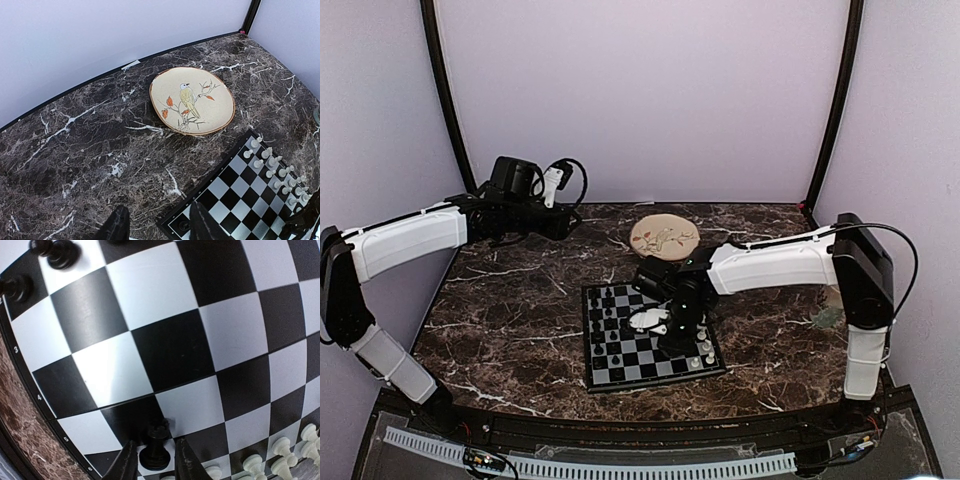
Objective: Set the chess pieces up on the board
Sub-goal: Pick up the rook from the chessboard.
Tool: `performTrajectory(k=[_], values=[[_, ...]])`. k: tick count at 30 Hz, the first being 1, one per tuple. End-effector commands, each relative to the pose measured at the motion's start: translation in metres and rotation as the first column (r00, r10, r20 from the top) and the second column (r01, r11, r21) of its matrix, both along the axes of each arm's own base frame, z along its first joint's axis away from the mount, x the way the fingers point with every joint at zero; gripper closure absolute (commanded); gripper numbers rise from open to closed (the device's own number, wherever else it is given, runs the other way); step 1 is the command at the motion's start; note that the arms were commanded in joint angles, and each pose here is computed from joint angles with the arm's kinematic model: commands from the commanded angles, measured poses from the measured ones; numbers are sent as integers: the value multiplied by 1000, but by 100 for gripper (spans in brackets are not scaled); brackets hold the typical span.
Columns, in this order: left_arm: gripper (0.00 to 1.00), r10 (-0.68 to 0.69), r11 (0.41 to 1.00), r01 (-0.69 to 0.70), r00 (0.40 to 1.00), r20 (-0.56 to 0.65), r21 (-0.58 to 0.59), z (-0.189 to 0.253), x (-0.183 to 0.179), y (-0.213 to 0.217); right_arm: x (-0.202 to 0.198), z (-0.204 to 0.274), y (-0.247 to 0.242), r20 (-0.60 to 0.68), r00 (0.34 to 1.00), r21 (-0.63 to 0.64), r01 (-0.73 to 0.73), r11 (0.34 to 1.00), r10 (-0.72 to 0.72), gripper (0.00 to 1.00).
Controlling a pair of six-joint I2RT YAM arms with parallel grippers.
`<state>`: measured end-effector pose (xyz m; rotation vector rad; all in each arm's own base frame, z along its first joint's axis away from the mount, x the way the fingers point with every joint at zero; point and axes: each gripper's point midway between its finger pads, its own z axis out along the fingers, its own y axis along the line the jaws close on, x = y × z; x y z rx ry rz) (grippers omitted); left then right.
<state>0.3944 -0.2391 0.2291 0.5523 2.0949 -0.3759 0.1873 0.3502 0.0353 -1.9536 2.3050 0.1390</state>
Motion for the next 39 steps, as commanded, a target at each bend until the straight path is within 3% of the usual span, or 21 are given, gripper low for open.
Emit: performTrajectory(k=[1,6,10,15,19,22,24,39], values=[[57,-12,1000,12,1000,1,-3,3,-1,-2,-1,-5,-9,-20,1000,-23,11,1000,-11,78],[58,-3,1000,3,1000,-1,-1,2,0,-1,6,10,-1,-9,1000,36,14,999,-14,85],[57,6,1000,-7,1000,-12,-29,2,1,-3,24,40,13,-4,1000,172,27,985,-27,87],[58,-69,981,49,993,-99,-186,21,-10,-27,52,86,23,12,999,388,27,921,-34,87],[59,-169,908,78,967,-188,-413,31,-31,-50,67,118,31,72,997,513,-1,859,-42,87],[60,-282,791,95,934,-221,-605,37,-53,-67,72,133,33,112,993,547,-20,837,-49,87],[61,-347,733,104,907,-238,-672,34,-66,-77,74,138,34,124,991,557,-26,830,-52,87],[63,-491,705,122,794,-357,-699,-15,-105,-143,75,143,44,72,997,614,-37,788,-9,86]])
